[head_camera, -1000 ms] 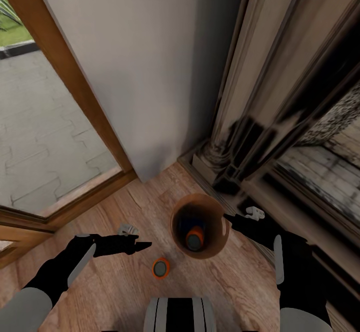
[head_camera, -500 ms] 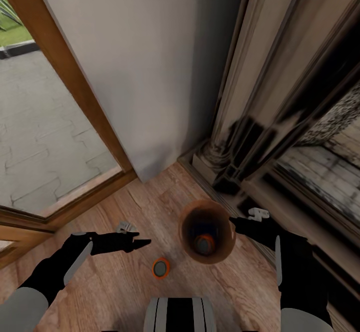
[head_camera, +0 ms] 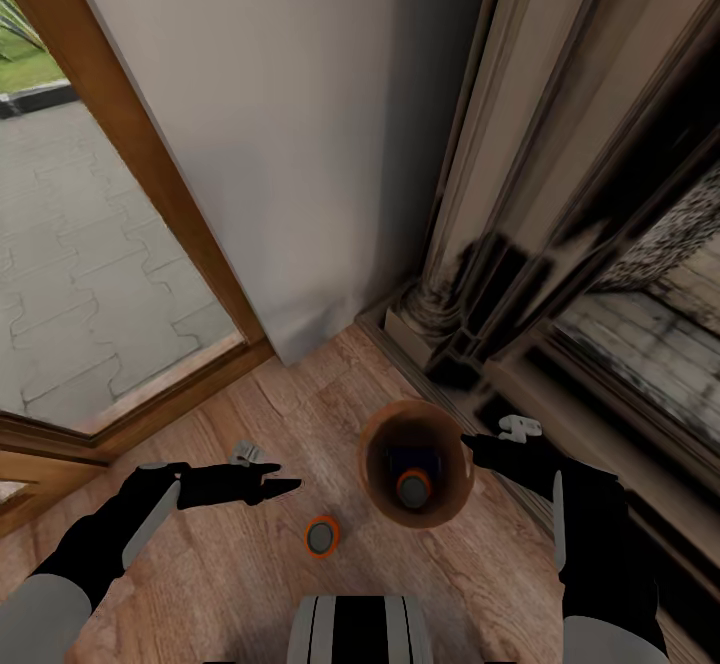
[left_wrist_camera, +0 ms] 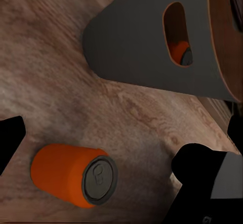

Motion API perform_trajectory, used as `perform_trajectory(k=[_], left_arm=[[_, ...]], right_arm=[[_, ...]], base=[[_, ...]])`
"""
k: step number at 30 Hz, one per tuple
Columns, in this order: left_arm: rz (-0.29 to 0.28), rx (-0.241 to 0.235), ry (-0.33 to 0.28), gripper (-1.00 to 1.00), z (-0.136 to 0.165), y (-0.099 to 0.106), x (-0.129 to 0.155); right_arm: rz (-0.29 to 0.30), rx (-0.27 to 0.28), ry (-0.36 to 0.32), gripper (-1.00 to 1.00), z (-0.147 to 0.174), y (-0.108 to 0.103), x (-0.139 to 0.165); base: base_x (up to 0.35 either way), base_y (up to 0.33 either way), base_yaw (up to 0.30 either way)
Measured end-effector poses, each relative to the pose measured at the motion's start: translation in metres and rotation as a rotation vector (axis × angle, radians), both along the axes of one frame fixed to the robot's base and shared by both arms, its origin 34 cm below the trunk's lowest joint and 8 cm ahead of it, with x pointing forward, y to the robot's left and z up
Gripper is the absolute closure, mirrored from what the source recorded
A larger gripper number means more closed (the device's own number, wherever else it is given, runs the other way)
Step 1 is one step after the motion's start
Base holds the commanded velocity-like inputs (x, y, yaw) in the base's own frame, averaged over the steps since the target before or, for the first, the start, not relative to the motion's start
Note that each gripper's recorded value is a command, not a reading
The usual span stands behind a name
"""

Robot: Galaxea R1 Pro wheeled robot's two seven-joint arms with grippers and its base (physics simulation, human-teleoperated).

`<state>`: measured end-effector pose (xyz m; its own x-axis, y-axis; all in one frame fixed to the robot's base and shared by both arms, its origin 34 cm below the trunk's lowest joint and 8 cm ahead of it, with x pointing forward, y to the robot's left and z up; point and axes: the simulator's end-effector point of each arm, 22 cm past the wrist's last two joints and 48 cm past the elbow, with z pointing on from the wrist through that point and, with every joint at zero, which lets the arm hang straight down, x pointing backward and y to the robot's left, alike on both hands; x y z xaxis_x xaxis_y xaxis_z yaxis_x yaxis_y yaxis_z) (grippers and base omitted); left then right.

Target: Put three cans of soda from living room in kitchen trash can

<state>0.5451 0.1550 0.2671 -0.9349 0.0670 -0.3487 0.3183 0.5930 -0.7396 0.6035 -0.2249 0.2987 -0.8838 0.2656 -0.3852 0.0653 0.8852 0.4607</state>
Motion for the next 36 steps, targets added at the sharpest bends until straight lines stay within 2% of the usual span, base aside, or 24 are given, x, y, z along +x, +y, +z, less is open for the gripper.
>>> perform_trajectory(k=[4,8,12,17,25,35,36], left_arm=[[-0.009,-0.021,0.000,-1.00,0.004,-0.003,-0.001],[-0.014,-0.045,0.002,-1.00,0.006,-0.017,-0.003],[-0.014,-0.047,0.003,-1.00,0.006,-0.018,-0.004],[-0.020,-0.054,-0.009,-1.00,0.010,-0.018,-0.002],[-0.013,-0.070,-0.060,-1.00,0.023,-0.019,0.013],[-0.013,-0.069,-0.062,-1.00,0.023,-0.019,0.013],[-0.013,-0.069,-0.062,-1.00,0.023,-0.019,0.013]], right_arm=[[0.001,-0.002,0.003,1.00,0.000,-0.001,0.000],[0.012,-0.029,-0.007,1.00,0.004,-0.006,0.001],[0.016,-0.057,-0.014,1.00,0.008,-0.012,0.003],[0.011,-0.055,-0.020,1.00,0.008,-0.014,0.001],[0.007,-0.067,-0.004,1.00,0.009,-0.017,0.006],[0.005,-0.067,0.001,1.00,0.009,-0.018,0.005],[-0.005,-0.053,0.025,1.00,0.008,-0.017,0.002]], base=[[0.000,0.000,0.000],[0.000,0.000,0.000],[0.000,0.000,0.000],[0.000,0.000,0.000],[0.000,0.000,0.000],[0.000,0.000,0.000],[0.000,0.000,0.000]])
